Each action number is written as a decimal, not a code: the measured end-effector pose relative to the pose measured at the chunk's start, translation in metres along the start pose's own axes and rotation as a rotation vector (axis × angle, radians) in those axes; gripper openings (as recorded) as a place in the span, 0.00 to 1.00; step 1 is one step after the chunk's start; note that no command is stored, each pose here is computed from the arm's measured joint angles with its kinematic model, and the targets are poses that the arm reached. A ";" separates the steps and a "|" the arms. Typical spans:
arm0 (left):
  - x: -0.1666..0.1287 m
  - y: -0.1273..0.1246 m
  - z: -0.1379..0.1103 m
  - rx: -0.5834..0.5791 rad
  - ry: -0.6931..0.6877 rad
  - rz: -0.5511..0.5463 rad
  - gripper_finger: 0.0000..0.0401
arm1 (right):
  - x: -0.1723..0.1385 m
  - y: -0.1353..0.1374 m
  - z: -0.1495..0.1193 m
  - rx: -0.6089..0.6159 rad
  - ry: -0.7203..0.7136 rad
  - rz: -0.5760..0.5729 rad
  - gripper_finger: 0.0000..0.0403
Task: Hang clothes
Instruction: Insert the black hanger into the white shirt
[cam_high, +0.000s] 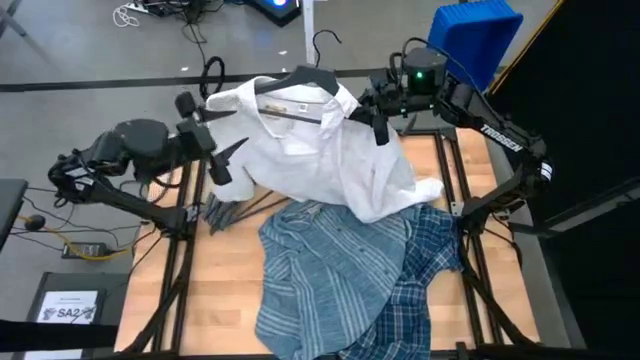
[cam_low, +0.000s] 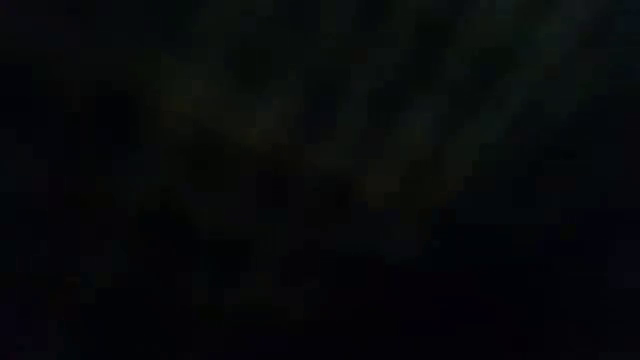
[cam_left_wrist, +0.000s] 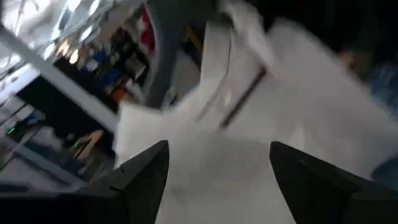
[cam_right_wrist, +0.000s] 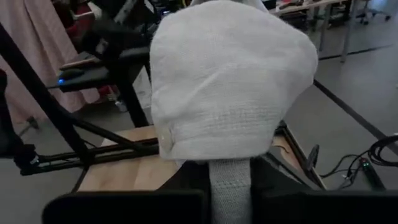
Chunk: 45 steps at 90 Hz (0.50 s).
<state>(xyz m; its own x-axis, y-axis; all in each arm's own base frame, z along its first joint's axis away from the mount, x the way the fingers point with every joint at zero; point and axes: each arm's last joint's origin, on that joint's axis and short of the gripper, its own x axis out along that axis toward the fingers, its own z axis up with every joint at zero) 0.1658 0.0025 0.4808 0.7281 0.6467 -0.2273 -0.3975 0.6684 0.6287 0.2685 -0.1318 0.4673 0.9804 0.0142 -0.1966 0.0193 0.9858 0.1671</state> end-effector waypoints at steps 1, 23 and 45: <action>0.001 -0.001 0.000 0.008 0.012 0.006 0.65 | 0.000 0.000 0.000 0.000 0.000 0.002 0.01; 0.035 -0.032 0.005 0.209 0.208 0.148 0.65 | 0.000 0.003 -0.001 0.010 0.017 0.063 0.01; 0.052 -0.047 0.012 0.340 0.265 0.212 0.60 | 0.002 0.008 -0.006 0.011 0.062 0.083 0.01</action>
<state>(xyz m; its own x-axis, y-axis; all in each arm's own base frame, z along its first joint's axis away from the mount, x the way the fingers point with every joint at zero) 0.2294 0.0005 0.4483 0.4653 0.8569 -0.2218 -0.2845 0.3820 0.8793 0.2695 -0.1231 0.4622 0.9648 0.1065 -0.2406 -0.0593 0.9789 0.1958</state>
